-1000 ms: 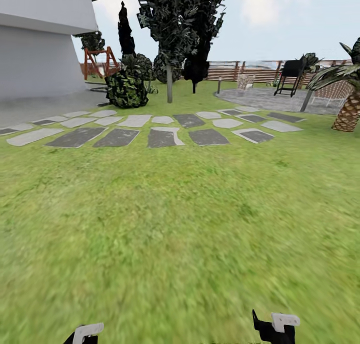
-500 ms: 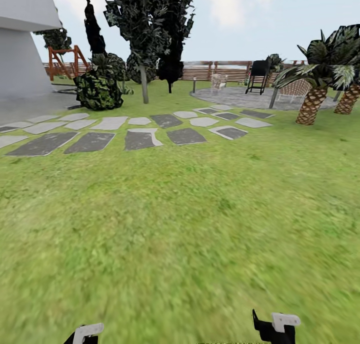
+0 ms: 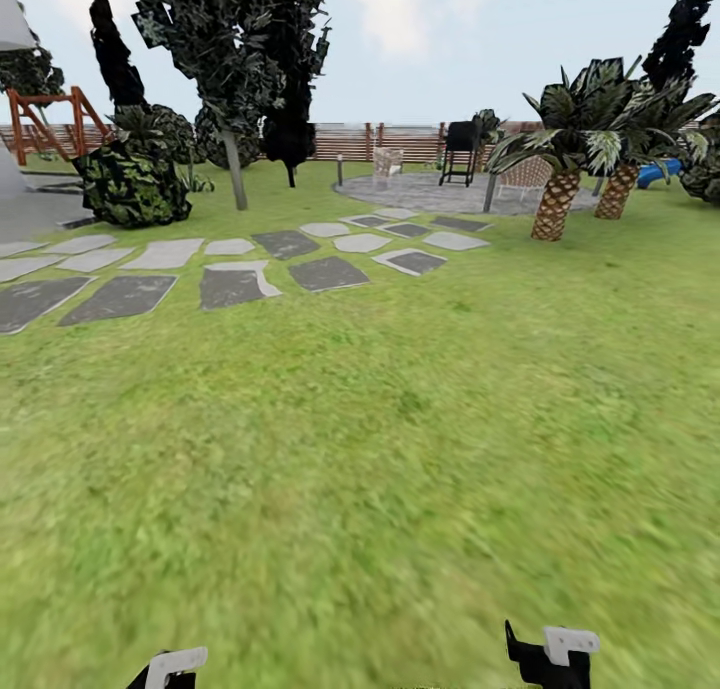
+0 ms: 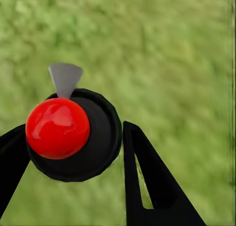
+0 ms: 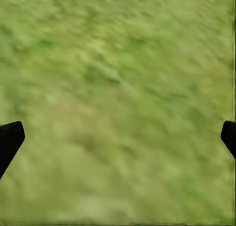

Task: In the garden, pick up the pesticide atomizer on the floor and spray pesticide onto both trees until each tree trunk is fully covered.

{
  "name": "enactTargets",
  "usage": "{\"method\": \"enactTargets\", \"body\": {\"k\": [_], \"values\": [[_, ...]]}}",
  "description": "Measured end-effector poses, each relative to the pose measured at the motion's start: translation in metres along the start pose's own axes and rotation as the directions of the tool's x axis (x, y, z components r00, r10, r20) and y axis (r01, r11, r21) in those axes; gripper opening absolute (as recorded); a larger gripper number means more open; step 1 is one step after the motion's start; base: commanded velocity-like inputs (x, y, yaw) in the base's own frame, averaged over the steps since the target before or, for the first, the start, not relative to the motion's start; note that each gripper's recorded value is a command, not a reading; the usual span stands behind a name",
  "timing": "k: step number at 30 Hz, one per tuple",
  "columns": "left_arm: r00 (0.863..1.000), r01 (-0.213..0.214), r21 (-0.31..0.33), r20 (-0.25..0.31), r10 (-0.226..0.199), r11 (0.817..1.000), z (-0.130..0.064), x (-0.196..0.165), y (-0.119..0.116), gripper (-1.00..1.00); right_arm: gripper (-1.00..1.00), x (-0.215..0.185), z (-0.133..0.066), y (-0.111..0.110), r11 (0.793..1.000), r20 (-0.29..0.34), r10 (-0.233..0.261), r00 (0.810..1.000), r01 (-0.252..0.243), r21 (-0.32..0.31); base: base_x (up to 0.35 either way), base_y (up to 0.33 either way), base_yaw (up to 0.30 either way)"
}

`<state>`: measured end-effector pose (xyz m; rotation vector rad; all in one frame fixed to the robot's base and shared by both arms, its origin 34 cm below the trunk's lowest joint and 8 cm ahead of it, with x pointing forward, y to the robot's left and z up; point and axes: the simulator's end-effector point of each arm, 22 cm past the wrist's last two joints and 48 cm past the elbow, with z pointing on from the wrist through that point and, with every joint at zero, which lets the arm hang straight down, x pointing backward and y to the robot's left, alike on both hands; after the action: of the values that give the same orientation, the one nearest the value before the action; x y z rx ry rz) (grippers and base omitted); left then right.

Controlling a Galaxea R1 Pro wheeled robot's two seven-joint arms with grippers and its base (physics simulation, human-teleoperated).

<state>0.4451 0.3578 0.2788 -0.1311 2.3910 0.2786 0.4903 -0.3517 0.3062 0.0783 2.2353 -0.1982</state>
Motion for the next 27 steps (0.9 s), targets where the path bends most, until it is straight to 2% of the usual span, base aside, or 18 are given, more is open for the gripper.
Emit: {"method": "enactTargets", "body": {"k": [27], "values": [[1.000,0.001,0.000,0.002,-0.001,1.000,-0.0001,-0.0011,0.0003,-1.00,1.00,-0.0011,0.0000,-0.0011,1.000,0.002,-0.001,1.000,0.001,0.001,0.000,0.000,-0.300]]}}
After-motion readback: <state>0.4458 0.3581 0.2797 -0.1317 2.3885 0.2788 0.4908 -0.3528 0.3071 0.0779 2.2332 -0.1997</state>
